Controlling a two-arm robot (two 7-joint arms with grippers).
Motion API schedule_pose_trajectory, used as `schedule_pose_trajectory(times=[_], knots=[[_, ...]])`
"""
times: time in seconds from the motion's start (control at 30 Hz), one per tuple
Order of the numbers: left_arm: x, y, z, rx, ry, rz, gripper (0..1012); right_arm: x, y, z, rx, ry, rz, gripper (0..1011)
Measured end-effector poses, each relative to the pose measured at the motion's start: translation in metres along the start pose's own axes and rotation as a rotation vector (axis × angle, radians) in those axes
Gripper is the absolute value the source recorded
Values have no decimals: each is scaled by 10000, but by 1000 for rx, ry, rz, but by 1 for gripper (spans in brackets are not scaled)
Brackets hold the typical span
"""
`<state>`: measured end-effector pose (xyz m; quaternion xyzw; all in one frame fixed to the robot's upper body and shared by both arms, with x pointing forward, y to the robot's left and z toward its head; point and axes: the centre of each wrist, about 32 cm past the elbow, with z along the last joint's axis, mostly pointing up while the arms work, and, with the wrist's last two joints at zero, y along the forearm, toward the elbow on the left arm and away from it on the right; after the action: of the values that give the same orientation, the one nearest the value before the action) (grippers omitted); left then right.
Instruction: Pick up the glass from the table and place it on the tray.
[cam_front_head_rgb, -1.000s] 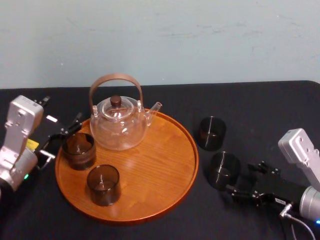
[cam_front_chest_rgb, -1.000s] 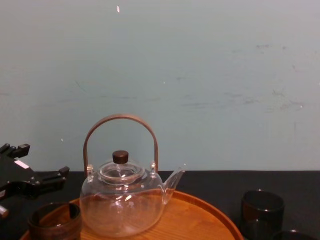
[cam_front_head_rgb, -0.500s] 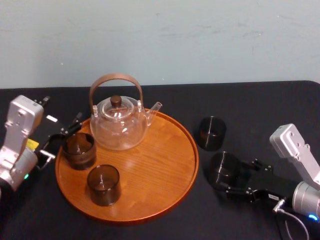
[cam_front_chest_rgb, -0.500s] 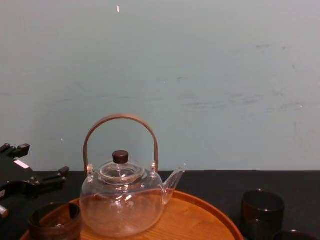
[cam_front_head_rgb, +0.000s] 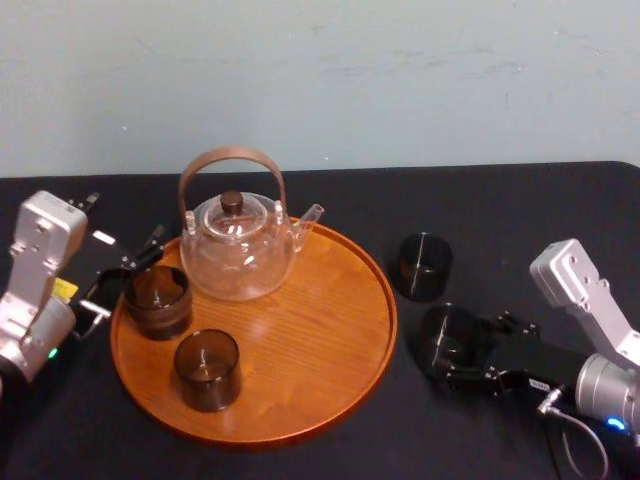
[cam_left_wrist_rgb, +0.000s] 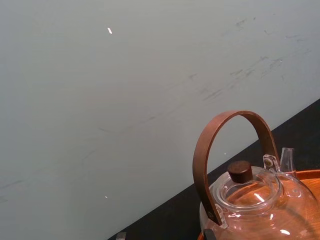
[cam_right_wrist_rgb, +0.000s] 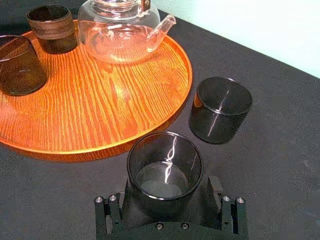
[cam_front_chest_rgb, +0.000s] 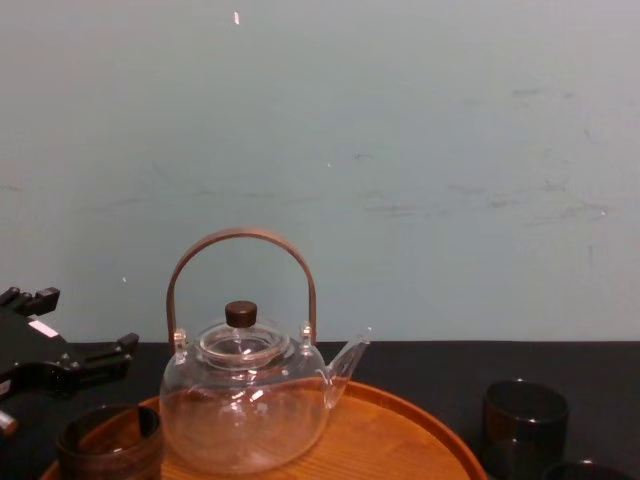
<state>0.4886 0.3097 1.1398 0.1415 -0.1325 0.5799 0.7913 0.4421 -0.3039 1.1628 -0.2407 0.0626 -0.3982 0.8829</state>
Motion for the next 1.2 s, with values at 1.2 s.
schedule_pose_trajectory(times=[1.2], knots=[[0, 0, 0, 0, 0, 0, 1002, 76, 173, 100, 4, -13, 2, 1002]])
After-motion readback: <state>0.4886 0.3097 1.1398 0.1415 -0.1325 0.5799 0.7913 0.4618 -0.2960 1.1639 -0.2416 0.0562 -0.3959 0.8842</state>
